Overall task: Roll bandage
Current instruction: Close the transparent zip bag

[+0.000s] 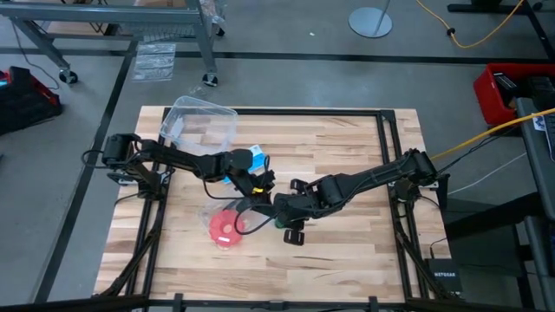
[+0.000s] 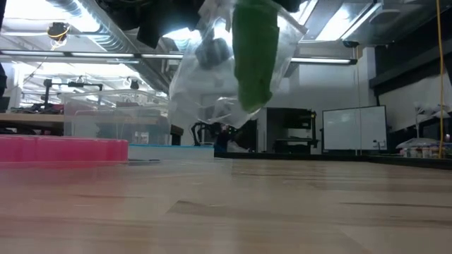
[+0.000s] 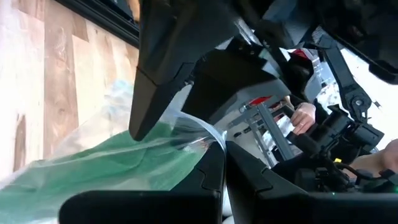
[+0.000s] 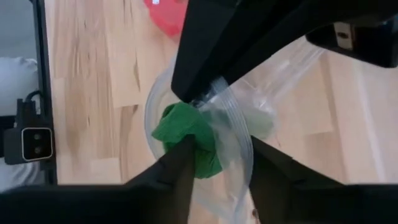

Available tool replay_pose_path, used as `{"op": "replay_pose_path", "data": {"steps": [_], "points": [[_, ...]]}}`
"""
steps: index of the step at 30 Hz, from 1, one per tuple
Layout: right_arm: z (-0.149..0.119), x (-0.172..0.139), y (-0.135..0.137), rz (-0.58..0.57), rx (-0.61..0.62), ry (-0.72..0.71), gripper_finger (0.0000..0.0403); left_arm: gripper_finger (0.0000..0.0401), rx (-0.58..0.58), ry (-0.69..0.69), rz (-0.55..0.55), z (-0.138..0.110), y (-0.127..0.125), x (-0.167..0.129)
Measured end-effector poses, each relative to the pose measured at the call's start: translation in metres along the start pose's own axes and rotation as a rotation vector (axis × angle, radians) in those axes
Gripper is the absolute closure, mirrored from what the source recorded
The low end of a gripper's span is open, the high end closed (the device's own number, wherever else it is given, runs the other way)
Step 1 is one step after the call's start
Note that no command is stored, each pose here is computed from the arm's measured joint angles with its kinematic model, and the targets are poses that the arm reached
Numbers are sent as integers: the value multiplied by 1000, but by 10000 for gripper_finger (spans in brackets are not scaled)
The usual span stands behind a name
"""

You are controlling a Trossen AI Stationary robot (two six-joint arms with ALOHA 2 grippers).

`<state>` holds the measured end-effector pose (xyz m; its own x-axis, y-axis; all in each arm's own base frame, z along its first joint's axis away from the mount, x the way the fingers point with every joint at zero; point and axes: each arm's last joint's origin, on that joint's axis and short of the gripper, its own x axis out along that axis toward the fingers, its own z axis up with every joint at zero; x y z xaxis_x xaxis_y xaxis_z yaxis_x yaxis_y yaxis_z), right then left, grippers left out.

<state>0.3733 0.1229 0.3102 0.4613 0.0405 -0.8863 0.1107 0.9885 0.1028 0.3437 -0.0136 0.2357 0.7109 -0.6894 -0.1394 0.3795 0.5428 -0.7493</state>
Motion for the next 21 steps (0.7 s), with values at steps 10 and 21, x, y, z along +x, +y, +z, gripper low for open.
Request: {"op": "replay_pose_path", "data": {"steps": [10,21], "points": [[-2,0,0,12,-2,29,393,397,9,1,3,0,1,-1],[-11,-1,-4,-30,-9,123,399,350,316,-56,-28,7,-4,-2]]}}
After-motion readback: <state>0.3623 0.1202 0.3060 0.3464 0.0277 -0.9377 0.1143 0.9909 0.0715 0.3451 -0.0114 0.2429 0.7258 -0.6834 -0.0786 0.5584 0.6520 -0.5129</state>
